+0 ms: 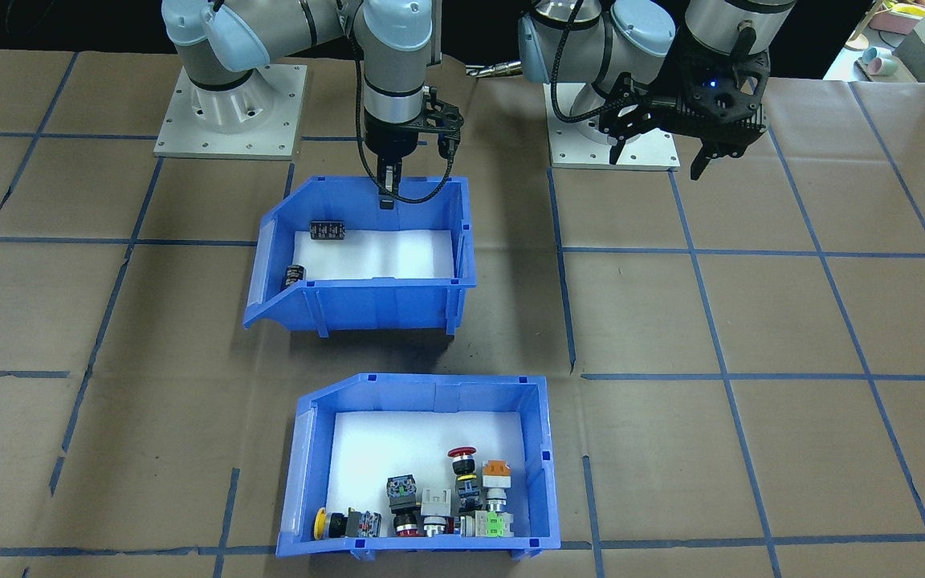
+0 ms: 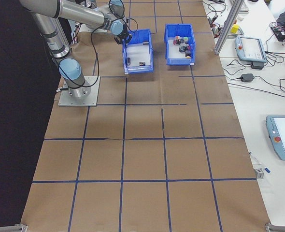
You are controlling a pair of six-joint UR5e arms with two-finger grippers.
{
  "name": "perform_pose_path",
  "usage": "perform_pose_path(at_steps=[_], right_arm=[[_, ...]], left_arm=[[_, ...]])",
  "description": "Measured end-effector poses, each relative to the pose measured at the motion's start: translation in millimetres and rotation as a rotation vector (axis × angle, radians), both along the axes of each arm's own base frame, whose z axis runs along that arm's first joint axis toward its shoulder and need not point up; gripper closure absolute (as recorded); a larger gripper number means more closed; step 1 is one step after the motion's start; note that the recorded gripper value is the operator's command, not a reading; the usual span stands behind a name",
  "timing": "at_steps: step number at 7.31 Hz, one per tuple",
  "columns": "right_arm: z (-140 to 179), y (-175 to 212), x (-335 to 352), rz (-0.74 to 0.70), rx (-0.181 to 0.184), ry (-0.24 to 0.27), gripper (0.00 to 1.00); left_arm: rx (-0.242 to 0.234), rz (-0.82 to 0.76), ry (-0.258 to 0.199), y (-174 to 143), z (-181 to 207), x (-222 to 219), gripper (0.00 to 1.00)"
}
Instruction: Place button box in front
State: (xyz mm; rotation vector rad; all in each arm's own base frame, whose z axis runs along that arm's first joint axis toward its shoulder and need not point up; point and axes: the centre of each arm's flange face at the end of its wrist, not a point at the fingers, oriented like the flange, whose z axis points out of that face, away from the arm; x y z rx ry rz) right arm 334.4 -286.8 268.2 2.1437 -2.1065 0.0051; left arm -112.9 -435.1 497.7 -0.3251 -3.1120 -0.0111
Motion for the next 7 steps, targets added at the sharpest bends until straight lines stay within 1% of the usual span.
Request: perform_pose_path(at_steps=[1,4,6,7], right_arm=[[-0.4,-0.2,0.5,0.002,0.0,-0.001,0.0],[3.9,-3.7,1.1,-0.003,-0.003,-0.018,0.0],[20.6,-16.9,1.2,-0.02,-0.008,-0.02,0.0],[33.9,-26.2,2.4,-0.029,0.004,-0.008,0.0]], left_arm=[[0.0,-0.003,-0.001,2.9,-0.5,-1.4,0.01],[0.0,-0.004,-0.002,1.0,-0.2,-1.9,0.01],[0.004,-0.005,-0.001,-3.9,-0.8,-1.8,0.01],[0.011,-0.006,0.001,-7.5,-2.5,-1.8,0.01]])
